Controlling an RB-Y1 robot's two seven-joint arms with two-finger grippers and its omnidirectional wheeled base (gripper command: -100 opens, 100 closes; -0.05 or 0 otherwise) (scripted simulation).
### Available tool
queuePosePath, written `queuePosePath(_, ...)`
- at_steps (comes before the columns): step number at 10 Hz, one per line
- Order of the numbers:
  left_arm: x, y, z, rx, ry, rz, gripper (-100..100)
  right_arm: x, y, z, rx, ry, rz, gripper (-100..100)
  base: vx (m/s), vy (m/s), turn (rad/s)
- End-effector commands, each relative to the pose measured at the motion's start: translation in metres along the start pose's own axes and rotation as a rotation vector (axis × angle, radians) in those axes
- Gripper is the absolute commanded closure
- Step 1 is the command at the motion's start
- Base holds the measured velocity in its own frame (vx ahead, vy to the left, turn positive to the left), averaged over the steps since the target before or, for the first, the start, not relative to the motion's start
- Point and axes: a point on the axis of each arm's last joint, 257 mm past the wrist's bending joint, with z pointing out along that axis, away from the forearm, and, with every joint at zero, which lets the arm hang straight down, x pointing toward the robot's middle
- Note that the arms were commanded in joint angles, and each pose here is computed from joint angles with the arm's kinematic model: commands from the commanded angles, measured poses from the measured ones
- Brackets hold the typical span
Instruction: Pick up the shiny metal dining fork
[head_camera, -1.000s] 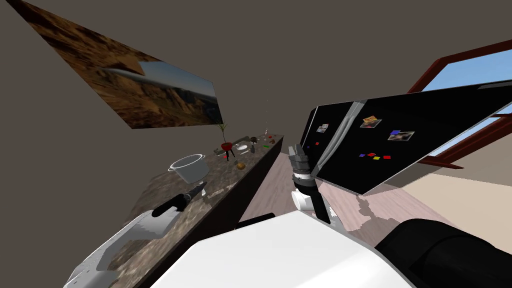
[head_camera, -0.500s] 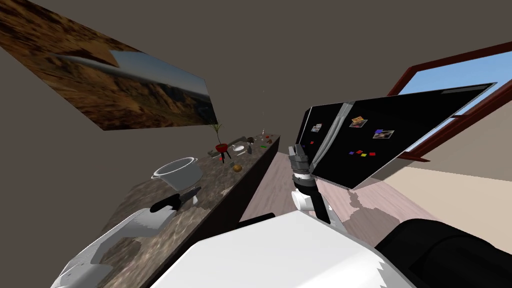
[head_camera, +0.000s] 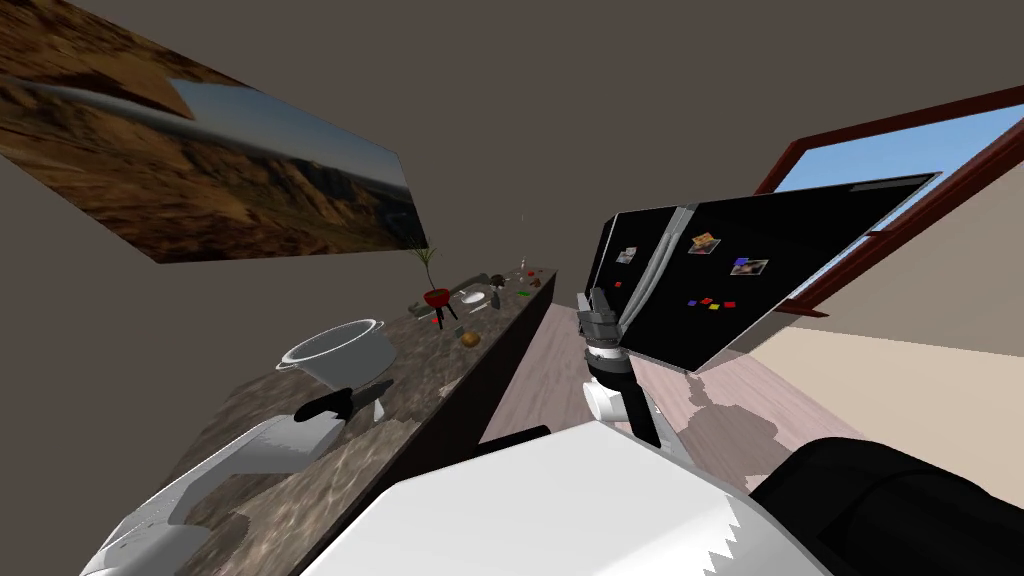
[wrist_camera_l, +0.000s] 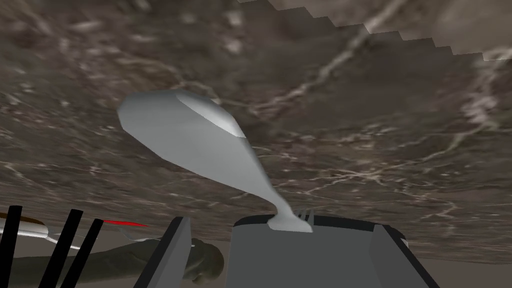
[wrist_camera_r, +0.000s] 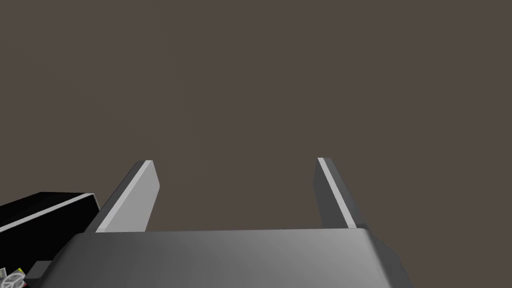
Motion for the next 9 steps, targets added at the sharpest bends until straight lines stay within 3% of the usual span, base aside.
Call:
queuePosePath(1, 0.005, 0.014, 0.001, -0.03, 0.004, 0.025, -100, 0.0, 0.0, 0.0, 0.0, 0.0, 0.0, 0, -0.038, 0.008, -0.272)
queuePosePath(3, 0.005, 0.014, 0.001, -0.03, 0.004, -0.028, -100, 0.0, 0.0, 0.0, 0.0, 0.0, 0.0, 0, -0.04, 0.025, -0.092)
queuePosePath(4, 0.01, 0.029, 0.002, -0.06, 0.008, 0.019, -100, 0.0, 0.0, 0.0, 0.0, 0.0, 0.0, 0, -0.044, 0.005, -0.292)
queuePosePath(7, 0.01, 0.029, 0.002, -0.06, 0.005, -0.065, -100, 0.0, 0.0, 0.0, 0.0, 0.0, 0.0, 0, -0.024, 0.01, -0.029)
queuePosePath(8, 0.014, 0.045, 0.002, -0.09, 0.009, -0.017, -100, 0.0, 0.0, 0.0, 0.0, 0.0, 0.0, 0, -0.039, 0.011, -0.279)
queuePosePath(9, 0.014, 0.045, 0.002, -0.09, 0.008, -0.049, -100, 0.0, 0.0, 0.0, 0.0, 0.0, 0.0, 0, -0.047, 0.02, -0.191)
